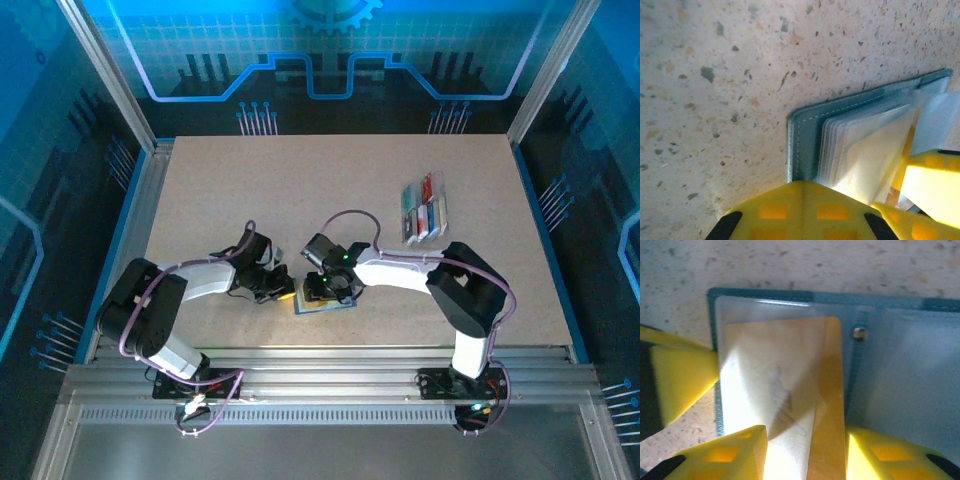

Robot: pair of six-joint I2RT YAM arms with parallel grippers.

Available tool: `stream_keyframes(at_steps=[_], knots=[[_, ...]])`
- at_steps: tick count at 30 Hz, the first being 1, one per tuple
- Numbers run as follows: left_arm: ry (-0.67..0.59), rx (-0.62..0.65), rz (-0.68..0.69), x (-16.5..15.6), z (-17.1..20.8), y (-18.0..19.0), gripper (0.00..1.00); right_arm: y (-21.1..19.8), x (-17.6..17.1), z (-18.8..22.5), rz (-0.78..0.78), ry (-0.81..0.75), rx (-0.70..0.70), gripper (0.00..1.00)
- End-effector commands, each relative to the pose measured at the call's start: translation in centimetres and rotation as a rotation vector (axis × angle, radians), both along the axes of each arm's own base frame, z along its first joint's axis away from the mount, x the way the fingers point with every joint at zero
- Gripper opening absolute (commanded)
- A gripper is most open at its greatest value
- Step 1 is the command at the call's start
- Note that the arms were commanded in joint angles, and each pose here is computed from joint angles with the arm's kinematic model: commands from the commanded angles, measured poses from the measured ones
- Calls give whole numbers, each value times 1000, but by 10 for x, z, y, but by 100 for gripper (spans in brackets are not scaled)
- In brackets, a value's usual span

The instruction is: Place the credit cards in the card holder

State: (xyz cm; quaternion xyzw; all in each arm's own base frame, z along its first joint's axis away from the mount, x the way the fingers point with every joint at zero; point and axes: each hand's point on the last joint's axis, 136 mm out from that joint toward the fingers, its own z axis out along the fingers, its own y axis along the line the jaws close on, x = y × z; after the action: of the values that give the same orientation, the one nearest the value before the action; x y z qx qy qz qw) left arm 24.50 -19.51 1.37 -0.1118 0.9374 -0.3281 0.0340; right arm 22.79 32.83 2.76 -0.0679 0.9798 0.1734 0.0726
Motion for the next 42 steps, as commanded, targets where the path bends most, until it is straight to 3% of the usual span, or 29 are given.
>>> stream_keyframes(at_steps=[1,8,20,29,32,40,42], knots=[[63,66,2,-21,-18,10,2,0,6,9,-59,-21,29,42],[78,66,-3,-25,-25,8,2,6,0,15,-65,-21,37,40],[88,76,-11,-31,-32,-1,2,-2,-3,9,-161,-30,-17,24],[92,76,-14,-34,-35,-6,2,12,-7,5,-147,-42,-13,24],[89,81,-11,-34,-34,-5,2,13,-7,8,-122,-40,3,29],[88,112,-23,-32,-35,-2,2,-41,5,38,-67,-161,-218,54],[86,117,-27,-31,-35,-1,2,-51,4,44,-46,-183,-262,55]])
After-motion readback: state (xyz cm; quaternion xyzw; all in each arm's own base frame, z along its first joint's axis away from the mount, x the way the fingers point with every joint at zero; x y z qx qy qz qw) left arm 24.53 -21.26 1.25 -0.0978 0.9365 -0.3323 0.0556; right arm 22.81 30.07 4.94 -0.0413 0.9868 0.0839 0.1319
